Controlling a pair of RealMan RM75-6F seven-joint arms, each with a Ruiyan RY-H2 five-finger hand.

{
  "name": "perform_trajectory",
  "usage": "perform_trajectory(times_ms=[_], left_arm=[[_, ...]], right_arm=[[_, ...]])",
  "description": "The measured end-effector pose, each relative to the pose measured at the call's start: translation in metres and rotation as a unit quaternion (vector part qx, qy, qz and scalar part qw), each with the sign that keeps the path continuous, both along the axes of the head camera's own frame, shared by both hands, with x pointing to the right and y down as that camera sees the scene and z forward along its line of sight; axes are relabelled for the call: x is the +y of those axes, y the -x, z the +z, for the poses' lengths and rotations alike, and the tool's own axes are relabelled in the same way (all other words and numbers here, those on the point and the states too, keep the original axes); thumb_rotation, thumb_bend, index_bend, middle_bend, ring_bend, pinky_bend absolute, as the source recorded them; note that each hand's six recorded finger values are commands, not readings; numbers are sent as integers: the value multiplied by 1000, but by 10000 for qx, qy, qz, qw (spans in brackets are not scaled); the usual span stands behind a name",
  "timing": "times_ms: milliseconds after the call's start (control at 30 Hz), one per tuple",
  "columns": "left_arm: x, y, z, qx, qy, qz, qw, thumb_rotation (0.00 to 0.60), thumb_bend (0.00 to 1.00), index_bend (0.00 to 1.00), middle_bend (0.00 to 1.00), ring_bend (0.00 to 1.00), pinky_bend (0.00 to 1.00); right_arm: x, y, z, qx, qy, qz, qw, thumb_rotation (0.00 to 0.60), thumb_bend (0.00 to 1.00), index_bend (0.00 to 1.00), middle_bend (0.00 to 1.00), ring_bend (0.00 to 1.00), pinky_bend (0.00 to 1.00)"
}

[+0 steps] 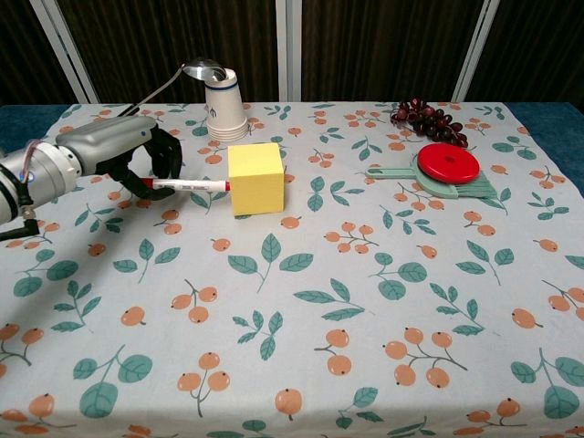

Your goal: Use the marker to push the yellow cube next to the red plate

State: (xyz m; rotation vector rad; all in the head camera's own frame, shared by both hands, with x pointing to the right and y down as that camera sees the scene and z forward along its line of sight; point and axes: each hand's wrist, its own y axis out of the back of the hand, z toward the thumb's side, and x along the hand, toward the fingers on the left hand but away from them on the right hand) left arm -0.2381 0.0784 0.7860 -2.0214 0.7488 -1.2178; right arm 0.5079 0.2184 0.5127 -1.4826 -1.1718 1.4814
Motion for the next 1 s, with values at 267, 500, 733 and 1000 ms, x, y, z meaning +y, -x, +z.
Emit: perform_trajectory(times_ms=[267, 500, 733, 1000], left_arm=[[-13, -37, 3, 101, -49, 241, 9996, 600, 488, 684, 706, 492, 310], [-20, -72, 2, 219, -63, 436, 9988, 600, 489, 683, 705, 492, 310], [-25, -114, -3, 401, -58, 630, 9972, 600, 489, 684, 705, 492, 310], [-26, -143, -5, 421, -24, 751, 9963, 600, 491, 684, 705, 492, 310]], right_arm=[[0, -2, 0, 11, 9, 28, 10000, 600, 258, 0, 119, 0, 53], [1, -5, 0, 26, 26, 54, 10000, 600, 254, 0, 120, 0, 53], [2, -7, -1, 39, 25, 90, 9999, 600, 262, 0, 123, 0, 53], [4, -12, -2, 46, 15, 145, 9999, 600, 255, 0, 123, 0, 53]])
